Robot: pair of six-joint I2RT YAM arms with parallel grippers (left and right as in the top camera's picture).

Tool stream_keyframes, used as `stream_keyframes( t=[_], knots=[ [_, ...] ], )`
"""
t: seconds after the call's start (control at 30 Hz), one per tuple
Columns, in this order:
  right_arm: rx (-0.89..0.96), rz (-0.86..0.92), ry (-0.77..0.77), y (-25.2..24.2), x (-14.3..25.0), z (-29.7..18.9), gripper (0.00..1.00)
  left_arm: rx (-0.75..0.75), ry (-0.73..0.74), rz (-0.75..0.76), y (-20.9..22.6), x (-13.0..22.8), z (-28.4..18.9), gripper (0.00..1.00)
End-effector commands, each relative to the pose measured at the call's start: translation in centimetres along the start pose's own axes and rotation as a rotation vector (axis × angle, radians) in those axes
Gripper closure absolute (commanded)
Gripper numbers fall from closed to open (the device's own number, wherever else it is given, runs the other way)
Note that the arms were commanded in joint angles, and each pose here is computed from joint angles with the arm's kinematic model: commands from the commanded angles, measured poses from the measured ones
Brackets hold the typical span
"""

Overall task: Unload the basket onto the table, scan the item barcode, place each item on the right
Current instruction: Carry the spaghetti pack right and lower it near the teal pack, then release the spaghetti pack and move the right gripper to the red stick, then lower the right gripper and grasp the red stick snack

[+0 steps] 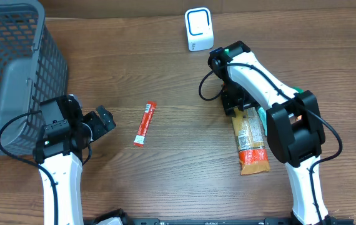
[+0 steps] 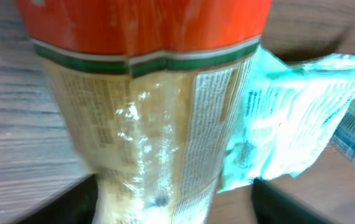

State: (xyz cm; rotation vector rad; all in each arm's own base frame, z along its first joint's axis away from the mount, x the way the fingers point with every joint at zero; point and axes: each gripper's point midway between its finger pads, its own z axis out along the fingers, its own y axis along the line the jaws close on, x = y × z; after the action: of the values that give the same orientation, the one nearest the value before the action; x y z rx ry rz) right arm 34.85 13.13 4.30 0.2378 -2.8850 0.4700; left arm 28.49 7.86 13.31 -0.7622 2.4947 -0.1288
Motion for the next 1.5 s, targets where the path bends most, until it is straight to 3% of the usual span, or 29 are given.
stream_keyframes(
  t=[0.0, 0.2, 0.53, 0.73, 0.97, 1.2, 1.27, 1.3, 1.47],
  knots=[
    [0.023, 0.020, -0.031, -1.1, -0.4, -0.5, 0.05, -0.004, -0.012, -0.008, -0.1, -0.5, -0.1, 0.00],
    [0.002, 0.020, -0.044, -0.6, -0.7, -0.6, 0.05, -0.004, -0.012, -0.008, -0.1, -0.5, -0.1, 0.00],
    [-0.187, -0.042, -0.038, 7.7, 1.2, -2.0, 0.05, -0.004, -0.012, -0.008, -0.1, -0.5, -0.1, 0.00],
    [-0.247, -0.114, -0.157, 14.9, 1.8, -3.6, 0.02, -0.004, -0.012, -0.008, -0.1, -0.5, -0.1, 0.00],
    [-0.543, -0.267, -0.335, 25.9, 2.1, -7.7, 0.00, -0.004, -0.012, -0.008, -0.1, -0.5, -0.1, 0.00],
    [-0.651, -0.121, -0.464, 28.8, -0.3, -10.4, 0.00, -0.004, -0.012, -0.008, -0.1, -0.5, -0.1, 0.00],
    [-0.646, -0.042, -0.492, 28.6, -1.3, -10.4, 0.09, -0.004, -0.012, -0.008, -0.1, -0.5, -0.1, 0.00],
    [-0.649, 0.003, -0.506, 28.6, -1.8, -10.3, 0.22, -0.004, -0.012, -0.008, -0.1, -0.5, -0.1, 0.00],
    [-0.700, 0.073, -0.524, 29.7, -2.6, -9.4, 0.45, -0.004, -0.012, -0.008, -0.1, -0.5, -0.1, 0.00]
  ],
)
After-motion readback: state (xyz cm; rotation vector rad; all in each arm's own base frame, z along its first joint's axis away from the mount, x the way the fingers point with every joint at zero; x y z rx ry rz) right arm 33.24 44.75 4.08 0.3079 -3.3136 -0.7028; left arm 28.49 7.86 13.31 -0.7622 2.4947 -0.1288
